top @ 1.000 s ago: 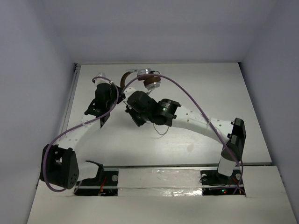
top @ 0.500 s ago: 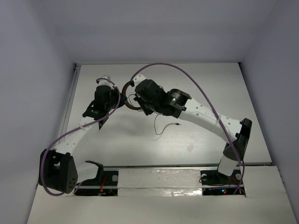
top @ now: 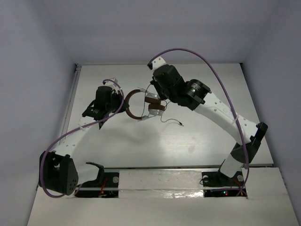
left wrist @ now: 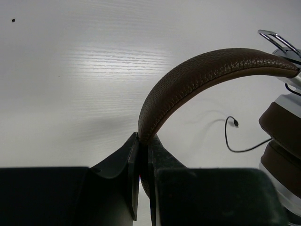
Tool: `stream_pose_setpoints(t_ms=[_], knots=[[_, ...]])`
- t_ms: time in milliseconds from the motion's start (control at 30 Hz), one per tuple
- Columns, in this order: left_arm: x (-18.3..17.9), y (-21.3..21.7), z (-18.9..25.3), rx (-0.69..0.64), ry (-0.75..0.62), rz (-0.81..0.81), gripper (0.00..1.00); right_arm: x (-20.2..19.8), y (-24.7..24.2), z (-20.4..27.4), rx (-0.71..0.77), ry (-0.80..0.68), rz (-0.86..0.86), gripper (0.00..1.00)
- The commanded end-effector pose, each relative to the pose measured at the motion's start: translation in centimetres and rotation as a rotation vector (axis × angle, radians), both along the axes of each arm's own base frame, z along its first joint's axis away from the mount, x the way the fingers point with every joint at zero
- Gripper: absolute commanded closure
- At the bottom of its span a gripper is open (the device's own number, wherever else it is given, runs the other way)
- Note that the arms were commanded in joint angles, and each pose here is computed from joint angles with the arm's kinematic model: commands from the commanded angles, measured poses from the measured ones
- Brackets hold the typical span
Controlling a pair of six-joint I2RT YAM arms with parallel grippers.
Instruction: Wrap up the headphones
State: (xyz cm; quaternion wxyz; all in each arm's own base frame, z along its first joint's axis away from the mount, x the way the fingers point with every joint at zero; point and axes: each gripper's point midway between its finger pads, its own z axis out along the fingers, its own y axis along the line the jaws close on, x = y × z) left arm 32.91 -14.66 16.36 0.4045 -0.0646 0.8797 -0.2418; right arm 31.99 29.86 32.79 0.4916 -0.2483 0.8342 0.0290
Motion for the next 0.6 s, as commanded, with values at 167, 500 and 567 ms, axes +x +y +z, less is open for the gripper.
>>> stream_pose_setpoints(t_ms=[167, 500, 567], knots=[[-0.9, -2.1, 5.6, 0.002, -0.127, -0.217, 1.0, 2.4, -2.2, 2.7, -0.068, -0.165, -0.061, 0.98], [-2.9, -4.3, 7.6, -0.073, -0.174, -0.395, 1.0, 5.2, -2.4, 0.8, -0.046, -0.147, -0.073, 0.85], [-3.2, -4.6, 8.2, -0.087, -0.185, -0.41, 1.0, 5.8, -2.8, 0.6, -0.026, -0.147, -0.084, 0.85]])
